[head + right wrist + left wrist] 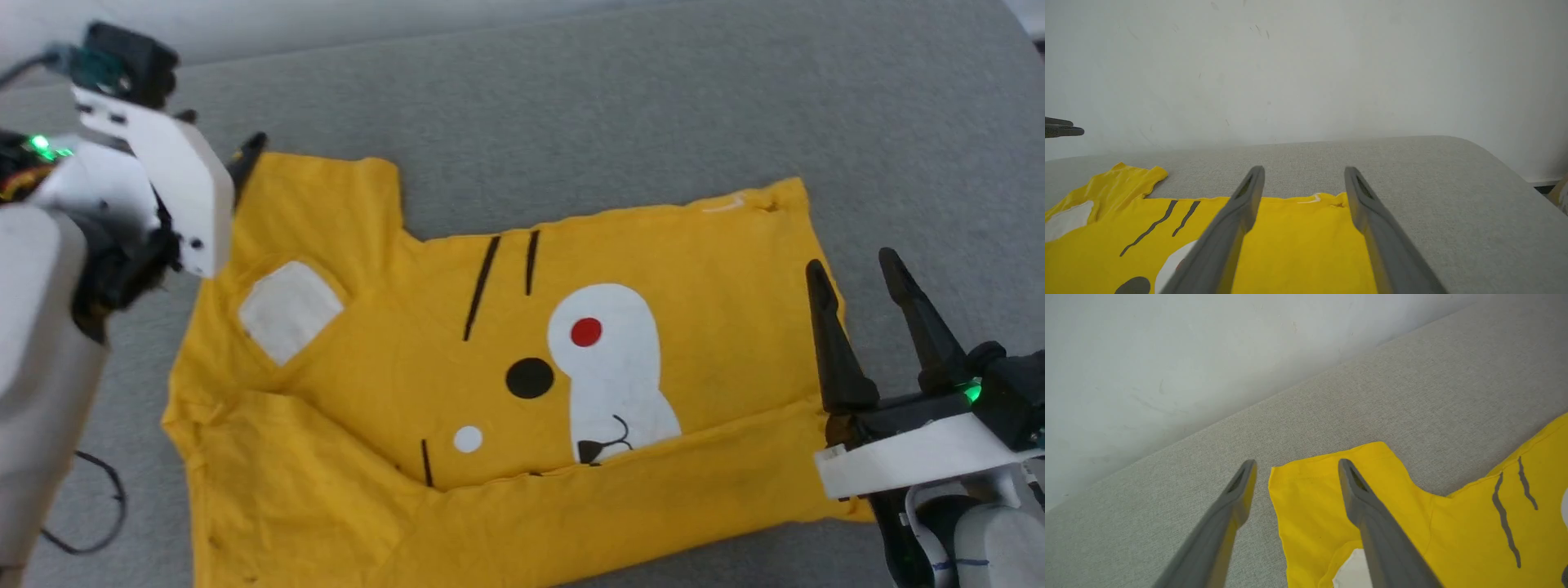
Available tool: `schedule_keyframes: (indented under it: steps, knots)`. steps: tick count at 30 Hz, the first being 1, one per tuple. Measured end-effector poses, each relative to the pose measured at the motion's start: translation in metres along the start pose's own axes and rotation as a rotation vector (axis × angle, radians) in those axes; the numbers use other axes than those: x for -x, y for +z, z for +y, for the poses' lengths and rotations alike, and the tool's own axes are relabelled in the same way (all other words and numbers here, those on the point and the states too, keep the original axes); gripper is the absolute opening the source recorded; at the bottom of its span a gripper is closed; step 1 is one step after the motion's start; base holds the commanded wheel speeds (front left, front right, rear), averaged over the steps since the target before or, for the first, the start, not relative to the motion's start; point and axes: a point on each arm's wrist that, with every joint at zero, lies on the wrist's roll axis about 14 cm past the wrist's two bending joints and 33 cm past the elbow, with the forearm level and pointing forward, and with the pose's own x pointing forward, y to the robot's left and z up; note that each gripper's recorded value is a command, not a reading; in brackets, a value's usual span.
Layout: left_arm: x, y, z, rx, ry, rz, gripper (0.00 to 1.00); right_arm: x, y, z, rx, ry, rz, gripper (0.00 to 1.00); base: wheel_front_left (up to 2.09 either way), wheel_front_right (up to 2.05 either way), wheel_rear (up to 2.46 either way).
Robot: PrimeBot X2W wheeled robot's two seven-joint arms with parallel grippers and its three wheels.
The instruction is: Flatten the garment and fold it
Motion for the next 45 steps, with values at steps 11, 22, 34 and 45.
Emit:
schedule_keyframes:
  steps: [11, 22, 34, 45]
  knots:
    - [-0.058, -0.072, 0.028, 0.097, -0.001, 0.437, 1.0, 0.008, -0.02, -0.022, 0.013, -0.076, 0.045, 1.0, 0.0, 0.0, 0.0]
    - [-0.081, -0.085, 0.016, 0.199, -0.07, 0.499, 0.0, 0.015, -0.032, -0.042, 0.055, -0.137, 0.104, 1.0, 0.0, 0.0, 0.0]
    - [-0.07, -0.054, 0.008, 0.147, -0.064, 0.246, 0.0, 0.018, -0.043, -0.049, 0.074, -0.111, 0.248, 1.0, 0.0, 0.0, 0.0]
    - [-0.011, -0.017, -0.014, 0.057, -0.119, -0.015, 0.0, -0.023, -0.035, -0.058, 0.261, 0.073, 0.517, 1.0, 0.0, 0.0, 0.0]
